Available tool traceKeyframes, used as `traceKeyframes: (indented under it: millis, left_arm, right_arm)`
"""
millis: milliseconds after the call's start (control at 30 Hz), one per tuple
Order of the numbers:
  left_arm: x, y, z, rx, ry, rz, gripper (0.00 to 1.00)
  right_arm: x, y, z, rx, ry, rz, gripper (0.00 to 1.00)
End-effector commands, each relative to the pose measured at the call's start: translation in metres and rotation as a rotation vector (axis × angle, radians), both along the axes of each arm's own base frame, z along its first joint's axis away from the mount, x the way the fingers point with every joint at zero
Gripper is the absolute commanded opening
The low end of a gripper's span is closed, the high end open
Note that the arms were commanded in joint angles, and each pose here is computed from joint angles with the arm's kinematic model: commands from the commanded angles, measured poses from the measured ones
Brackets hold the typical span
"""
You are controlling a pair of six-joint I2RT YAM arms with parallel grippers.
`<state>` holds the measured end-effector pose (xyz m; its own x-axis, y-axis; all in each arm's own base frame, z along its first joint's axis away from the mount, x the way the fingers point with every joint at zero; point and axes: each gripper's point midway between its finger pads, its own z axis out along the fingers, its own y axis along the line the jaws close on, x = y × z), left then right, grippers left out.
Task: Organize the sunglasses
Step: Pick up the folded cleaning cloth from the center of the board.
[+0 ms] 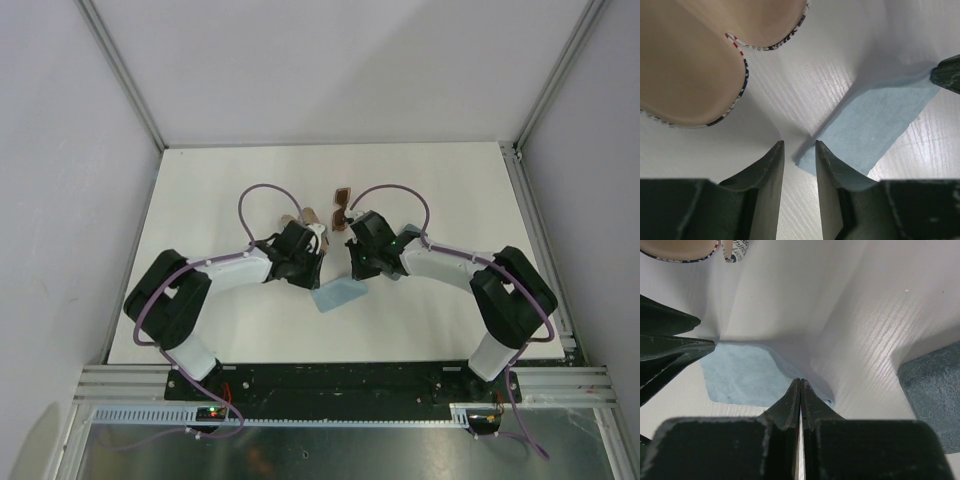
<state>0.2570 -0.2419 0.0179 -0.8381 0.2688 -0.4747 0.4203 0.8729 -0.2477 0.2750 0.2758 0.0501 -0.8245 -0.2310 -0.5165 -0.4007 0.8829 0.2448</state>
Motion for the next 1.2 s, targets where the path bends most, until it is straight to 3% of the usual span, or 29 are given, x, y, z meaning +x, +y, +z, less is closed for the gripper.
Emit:
traceKeyframes:
  millis: [0, 300, 1167]
  left_arm:
    - [-0.012, -0.006, -0.008, -0.009, 0.048, -0.023, 0.36]
    - [-0.022, -0.004, -0.017, 0.017, 0.097, -0.021, 0.28]
    - [-0.029, 0.022, -0.017, 0.114, 0.095, 0.049, 0.28]
  right_arm:
    - [0.009, 0.007, 0.008, 0.011, -0.029, 0.004, 0.0]
    - [0.009, 0.005, 0.004, 0.001, -0.023, 0.001, 0.0]
    - [0.008, 0.006, 0.002, 0.002, -0.013, 0.002, 0.0]
